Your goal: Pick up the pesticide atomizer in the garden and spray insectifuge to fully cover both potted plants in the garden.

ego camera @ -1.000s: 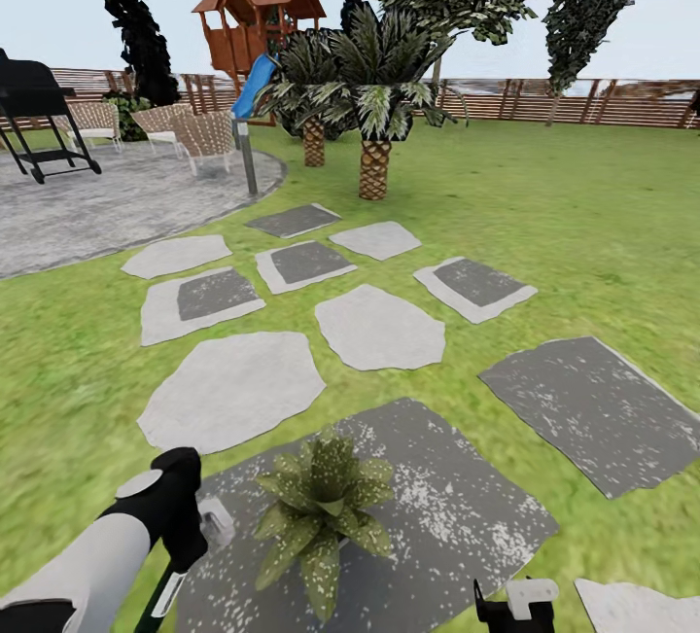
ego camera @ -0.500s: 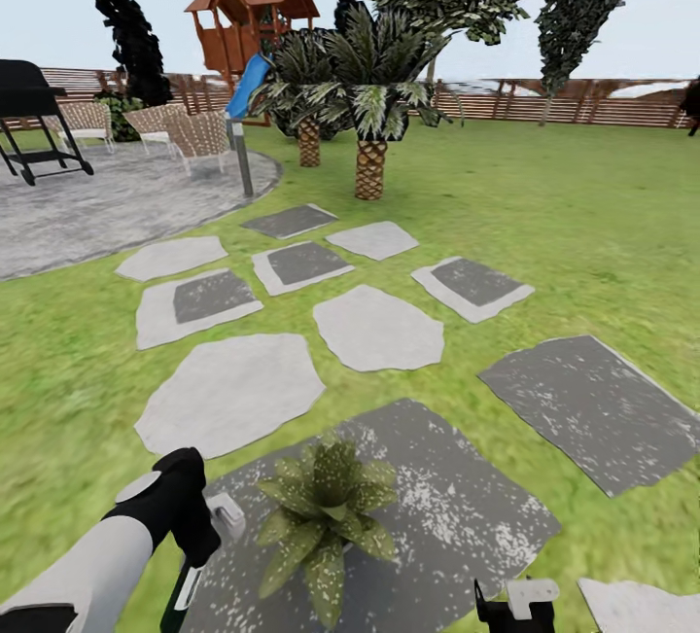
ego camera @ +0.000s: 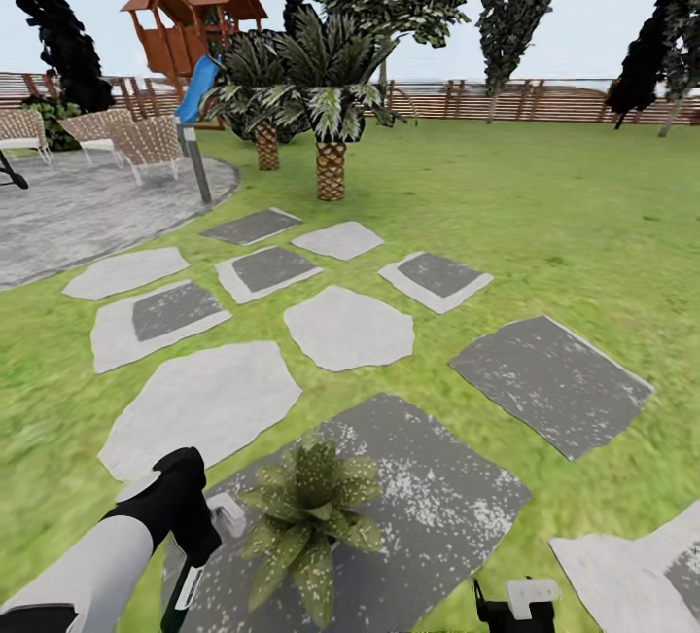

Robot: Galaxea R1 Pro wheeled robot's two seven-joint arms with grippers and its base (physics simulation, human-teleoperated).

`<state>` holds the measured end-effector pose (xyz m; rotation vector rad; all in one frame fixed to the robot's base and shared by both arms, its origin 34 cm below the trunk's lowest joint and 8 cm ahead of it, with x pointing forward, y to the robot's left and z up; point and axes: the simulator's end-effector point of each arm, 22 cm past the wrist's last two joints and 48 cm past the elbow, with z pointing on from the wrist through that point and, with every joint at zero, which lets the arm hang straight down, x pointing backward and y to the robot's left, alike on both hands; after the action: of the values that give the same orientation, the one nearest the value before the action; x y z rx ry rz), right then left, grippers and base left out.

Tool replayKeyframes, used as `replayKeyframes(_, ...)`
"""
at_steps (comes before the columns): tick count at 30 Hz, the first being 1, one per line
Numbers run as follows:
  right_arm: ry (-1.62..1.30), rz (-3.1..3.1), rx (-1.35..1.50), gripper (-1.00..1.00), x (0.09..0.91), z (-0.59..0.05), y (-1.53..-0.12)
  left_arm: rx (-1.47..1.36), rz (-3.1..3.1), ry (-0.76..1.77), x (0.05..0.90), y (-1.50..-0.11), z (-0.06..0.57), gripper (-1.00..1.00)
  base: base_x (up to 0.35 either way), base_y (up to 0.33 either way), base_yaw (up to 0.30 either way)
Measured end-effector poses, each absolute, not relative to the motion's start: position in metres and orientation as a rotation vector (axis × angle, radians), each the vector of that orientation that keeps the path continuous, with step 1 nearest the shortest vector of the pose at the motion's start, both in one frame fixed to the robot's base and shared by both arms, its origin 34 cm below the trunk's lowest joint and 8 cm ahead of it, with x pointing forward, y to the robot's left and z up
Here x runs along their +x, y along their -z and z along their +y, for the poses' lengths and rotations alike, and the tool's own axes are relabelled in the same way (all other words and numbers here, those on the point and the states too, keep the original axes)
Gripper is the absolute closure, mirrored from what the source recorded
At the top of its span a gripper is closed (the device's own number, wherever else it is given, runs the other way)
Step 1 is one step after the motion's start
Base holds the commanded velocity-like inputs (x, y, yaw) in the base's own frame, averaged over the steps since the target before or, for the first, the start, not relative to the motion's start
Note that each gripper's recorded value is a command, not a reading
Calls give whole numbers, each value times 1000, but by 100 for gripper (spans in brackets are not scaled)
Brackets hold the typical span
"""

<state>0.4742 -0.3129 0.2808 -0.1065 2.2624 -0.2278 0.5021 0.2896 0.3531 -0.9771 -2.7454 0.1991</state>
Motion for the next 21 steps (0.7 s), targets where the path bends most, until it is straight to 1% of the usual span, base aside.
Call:
replayKeyframes(3, 227, 2263, -106, -100, 474, -313, -281, -981, -2754, -160, 505, -352, 297, 100, 0, 159, -119)
replayKeyframes(8, 227, 2263, -106, -100, 474, -313, -281, -993, -2764, -112, 510, -351, 301, 100, 0, 246, -11)
replayKeyframes(15, 228, 2263, -106, -100, 474, -313, -281, -992, -2769, -114, 511, -351, 300, 100, 0, 21, 0)
replayKeyframes(21, 227, 2262, -106, -100, 474, -313, -281, -1017, -2832, -69, 537, -365, 300, 100, 170, 161, 0)
